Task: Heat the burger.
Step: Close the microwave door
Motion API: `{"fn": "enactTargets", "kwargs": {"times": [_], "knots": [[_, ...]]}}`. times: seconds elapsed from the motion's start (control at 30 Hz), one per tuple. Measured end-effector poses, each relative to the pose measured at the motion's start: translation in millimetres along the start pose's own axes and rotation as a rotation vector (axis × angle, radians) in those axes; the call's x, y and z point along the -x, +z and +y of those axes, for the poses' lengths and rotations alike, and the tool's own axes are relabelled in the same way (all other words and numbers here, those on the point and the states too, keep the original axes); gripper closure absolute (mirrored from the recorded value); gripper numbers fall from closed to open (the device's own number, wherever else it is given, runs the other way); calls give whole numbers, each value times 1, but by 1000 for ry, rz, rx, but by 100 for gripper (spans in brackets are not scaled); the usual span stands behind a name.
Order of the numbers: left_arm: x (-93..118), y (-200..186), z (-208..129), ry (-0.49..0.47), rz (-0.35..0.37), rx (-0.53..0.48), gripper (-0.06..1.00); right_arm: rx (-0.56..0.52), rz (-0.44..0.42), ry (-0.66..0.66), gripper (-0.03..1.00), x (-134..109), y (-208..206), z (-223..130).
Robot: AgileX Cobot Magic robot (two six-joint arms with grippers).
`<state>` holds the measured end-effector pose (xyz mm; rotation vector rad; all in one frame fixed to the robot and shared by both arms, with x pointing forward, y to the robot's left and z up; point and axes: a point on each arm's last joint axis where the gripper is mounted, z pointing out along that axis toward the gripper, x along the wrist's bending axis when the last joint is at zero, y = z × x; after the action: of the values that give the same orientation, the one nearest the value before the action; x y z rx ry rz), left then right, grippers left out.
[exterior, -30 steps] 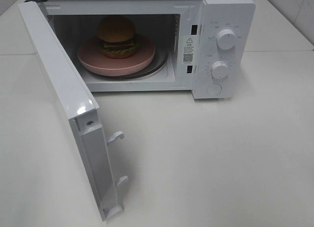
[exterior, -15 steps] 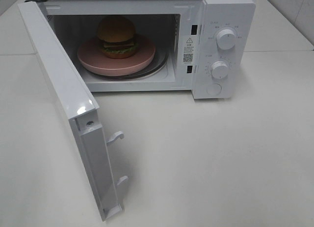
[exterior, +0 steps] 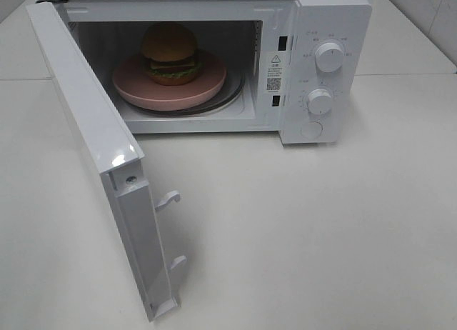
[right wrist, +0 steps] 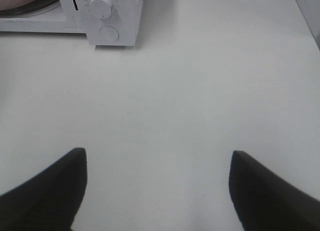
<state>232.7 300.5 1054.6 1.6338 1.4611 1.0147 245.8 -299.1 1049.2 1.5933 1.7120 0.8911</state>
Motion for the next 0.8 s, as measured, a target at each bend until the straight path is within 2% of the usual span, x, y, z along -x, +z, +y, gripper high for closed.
{"fn": "enactTargets", "kwargs": {"times": [0.3,0.63,0.73,0.8], "knots": [[0,0,0,0,0,0,-5,96,0,2,22,0,-12,-9],[0,0,0,0,0,0,-5,97,0,2,23,0,-12,-9],[0,0,0,0,0,0,-5,97,0,2,18,0,-12,-9],[0,0,0,0,0,0,-5,97,0,2,9,0,-12,-9]]}}
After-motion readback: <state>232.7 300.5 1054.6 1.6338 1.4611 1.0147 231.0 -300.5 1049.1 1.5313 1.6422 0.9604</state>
